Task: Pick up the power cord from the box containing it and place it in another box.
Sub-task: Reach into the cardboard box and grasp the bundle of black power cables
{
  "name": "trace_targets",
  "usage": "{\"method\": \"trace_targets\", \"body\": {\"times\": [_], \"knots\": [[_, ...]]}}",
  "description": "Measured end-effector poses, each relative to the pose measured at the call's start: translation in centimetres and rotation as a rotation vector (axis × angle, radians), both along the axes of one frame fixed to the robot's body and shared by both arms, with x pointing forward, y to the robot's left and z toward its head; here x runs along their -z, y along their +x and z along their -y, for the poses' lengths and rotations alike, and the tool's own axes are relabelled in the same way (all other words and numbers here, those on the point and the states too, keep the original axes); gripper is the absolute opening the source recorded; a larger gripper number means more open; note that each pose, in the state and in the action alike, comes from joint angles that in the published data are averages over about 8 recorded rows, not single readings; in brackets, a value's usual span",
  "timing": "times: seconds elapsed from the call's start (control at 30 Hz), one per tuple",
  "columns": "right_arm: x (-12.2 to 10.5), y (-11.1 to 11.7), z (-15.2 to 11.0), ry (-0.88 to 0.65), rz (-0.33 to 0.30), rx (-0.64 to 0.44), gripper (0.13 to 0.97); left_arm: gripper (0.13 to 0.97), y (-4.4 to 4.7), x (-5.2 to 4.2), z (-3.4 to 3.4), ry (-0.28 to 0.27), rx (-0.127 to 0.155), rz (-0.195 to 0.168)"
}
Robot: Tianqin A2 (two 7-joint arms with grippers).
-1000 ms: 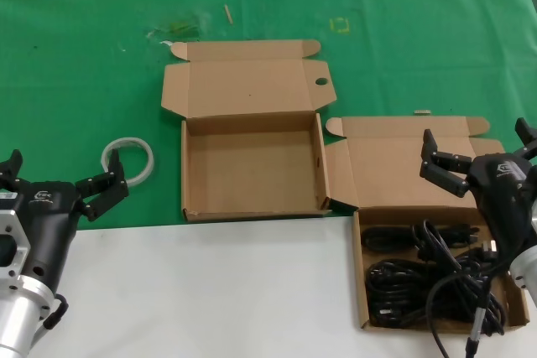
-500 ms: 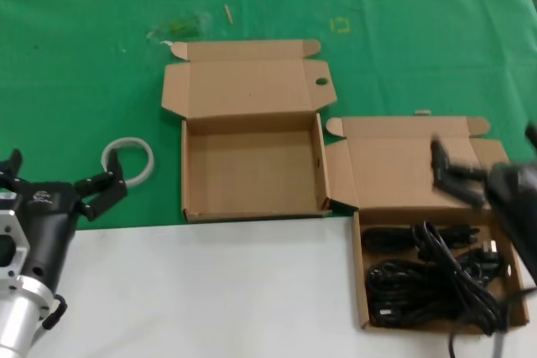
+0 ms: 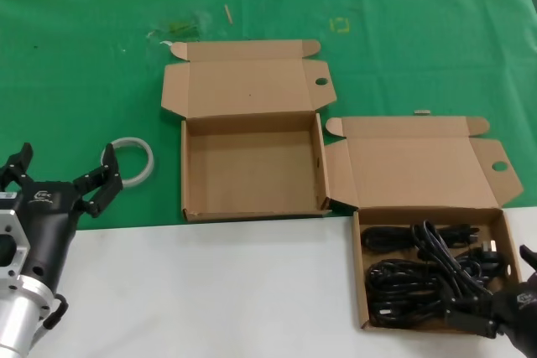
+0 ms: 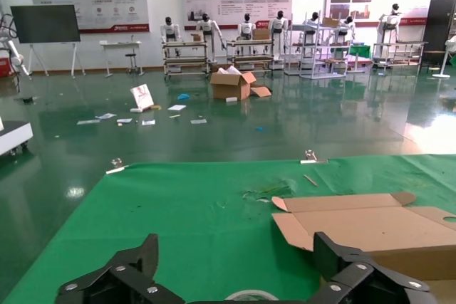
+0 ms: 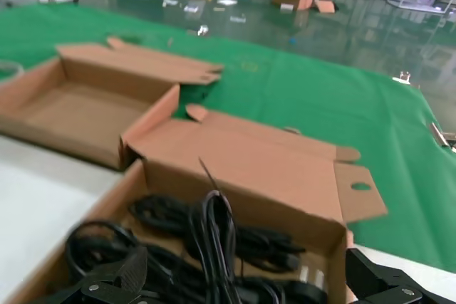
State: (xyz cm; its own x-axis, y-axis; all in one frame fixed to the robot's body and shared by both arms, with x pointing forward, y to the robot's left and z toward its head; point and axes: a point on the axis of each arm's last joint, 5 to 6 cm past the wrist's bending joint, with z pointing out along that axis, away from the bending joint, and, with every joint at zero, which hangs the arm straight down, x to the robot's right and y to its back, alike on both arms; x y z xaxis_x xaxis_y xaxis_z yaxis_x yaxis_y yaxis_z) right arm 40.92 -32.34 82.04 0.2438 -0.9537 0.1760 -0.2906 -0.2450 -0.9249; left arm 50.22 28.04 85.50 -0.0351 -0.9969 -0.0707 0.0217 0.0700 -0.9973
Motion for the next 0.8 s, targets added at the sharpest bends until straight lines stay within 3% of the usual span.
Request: {"method": "trace_targets", "body": {"times": [0.1,0.3,0.6,0.8], "knots": [[0.6,0.1,0.2,-0.034,-0.017,-0.005,0.958,0.803,0.00,0.00,0.00,0.000,0.000,0.000],[1.5,0.6,0.1,-0.075,-0.036,-0.023,0.947,0.669,0.00,0.00,0.00,0.000,0.000,0.000],[2.7,1.5,-0.1,-0.101,-0.054,-0.044,0.862,0.462,0.00,0.00,0.00,0.000,0.000,0.000],[3.3,1.8,-0.3,-0.110,-0.061,-0.057,0.749,0.349,0.00,0.00,0.00,0.000,0.000,0.000]]}}
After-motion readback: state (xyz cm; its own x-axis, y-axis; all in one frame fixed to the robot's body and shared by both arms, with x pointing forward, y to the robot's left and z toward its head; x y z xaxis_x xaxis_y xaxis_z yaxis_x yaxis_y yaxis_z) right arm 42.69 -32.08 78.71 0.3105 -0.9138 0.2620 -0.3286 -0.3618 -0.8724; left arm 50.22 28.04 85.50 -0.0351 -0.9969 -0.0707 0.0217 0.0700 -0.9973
